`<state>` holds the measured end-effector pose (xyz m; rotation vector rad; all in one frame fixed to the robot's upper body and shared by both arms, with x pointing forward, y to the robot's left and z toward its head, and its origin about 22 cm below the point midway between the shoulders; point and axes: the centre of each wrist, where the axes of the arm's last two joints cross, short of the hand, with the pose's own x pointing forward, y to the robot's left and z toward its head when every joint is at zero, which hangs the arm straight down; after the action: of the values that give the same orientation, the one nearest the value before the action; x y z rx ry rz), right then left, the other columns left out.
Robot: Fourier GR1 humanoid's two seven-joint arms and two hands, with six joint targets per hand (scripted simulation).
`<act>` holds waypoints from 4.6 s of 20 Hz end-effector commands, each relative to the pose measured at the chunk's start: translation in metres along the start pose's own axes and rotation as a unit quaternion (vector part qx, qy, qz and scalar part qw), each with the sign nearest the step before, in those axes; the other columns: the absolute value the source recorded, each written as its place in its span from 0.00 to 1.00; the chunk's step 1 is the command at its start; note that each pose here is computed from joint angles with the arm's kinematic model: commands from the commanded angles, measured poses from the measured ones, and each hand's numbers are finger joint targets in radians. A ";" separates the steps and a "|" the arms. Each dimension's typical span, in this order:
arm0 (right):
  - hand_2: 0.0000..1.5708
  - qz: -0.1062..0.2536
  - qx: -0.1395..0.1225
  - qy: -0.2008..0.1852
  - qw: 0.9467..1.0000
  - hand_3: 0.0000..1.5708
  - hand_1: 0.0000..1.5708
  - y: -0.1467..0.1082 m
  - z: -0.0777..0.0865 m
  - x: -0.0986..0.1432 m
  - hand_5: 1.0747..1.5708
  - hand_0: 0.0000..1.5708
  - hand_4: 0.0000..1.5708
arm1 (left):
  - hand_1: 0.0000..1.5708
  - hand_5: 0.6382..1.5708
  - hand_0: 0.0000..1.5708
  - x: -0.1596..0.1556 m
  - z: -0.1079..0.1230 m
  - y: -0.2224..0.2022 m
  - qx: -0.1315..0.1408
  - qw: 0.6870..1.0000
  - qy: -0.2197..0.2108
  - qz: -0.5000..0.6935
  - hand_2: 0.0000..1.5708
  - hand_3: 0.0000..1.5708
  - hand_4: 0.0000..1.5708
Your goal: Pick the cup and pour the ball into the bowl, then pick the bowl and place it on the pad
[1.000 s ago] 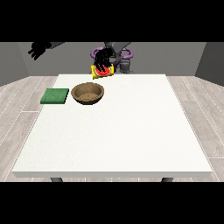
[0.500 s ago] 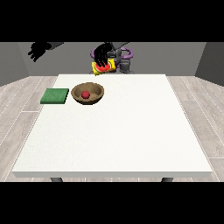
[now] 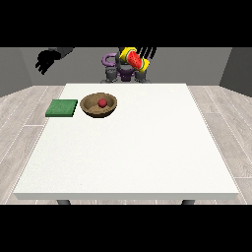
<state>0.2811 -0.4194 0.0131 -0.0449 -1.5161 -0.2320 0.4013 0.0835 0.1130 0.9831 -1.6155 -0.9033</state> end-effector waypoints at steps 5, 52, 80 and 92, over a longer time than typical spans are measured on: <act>0.00 -0.010 -0.045 0.007 0.999 0.00 0.00 0.005 0.009 -0.023 0.97 0.00 0.49 | 0.00 1.00 0.00 -0.053 -0.018 0.088 0.031 0.920 0.030 0.390 0.00 0.00 0.68; 1.00 0.013 -0.137 0.059 0.989 0.50 1.00 0.065 -0.004 -0.120 0.83 1.00 0.54 | 0.00 0.96 0.00 -0.207 0.046 0.291 0.056 0.871 -0.107 0.477 0.00 0.00 0.65; 1.00 0.201 -0.171 0.090 0.960 0.37 1.00 -0.053 -0.040 0.101 0.99 1.00 0.70 | 0.00 0.97 0.00 -0.300 0.086 0.260 0.088 0.863 0.002 0.498 0.00 0.00 0.77; 1.00 0.148 -0.170 0.057 0.973 0.29 1.00 -0.033 -0.052 0.072 0.99 1.00 0.68 | 0.00 0.98 0.00 -0.332 0.110 0.267 0.110 0.869 -0.012 0.482 0.00 0.00 0.77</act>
<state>0.3161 -0.4861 0.0833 -0.5451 -1.3005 -0.2042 0.3073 0.4965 0.2115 0.1834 -1.9193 -0.0293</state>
